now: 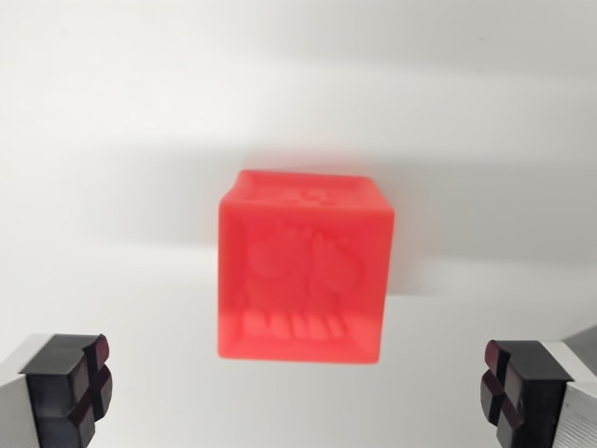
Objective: Destack cube
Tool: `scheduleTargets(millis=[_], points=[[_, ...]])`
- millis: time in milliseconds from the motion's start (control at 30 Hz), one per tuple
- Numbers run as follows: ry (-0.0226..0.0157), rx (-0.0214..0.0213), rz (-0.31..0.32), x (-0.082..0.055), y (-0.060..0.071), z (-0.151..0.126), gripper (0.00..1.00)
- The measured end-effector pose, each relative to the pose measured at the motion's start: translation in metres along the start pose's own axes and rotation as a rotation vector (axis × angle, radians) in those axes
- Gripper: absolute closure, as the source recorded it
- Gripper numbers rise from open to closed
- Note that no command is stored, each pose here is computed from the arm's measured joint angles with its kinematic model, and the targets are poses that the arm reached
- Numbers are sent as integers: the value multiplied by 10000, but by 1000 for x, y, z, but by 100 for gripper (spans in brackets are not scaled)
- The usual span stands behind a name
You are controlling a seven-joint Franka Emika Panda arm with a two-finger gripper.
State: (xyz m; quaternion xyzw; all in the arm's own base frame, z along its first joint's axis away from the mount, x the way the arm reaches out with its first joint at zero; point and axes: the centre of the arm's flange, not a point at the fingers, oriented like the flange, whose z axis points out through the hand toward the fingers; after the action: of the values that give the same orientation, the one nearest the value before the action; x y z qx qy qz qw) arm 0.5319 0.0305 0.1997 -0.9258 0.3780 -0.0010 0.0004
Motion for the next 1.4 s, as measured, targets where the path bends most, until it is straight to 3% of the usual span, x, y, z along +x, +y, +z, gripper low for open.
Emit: scheduleTargets(millis=[1400], points=[[-23,38,1,-1,0,-169,0]])
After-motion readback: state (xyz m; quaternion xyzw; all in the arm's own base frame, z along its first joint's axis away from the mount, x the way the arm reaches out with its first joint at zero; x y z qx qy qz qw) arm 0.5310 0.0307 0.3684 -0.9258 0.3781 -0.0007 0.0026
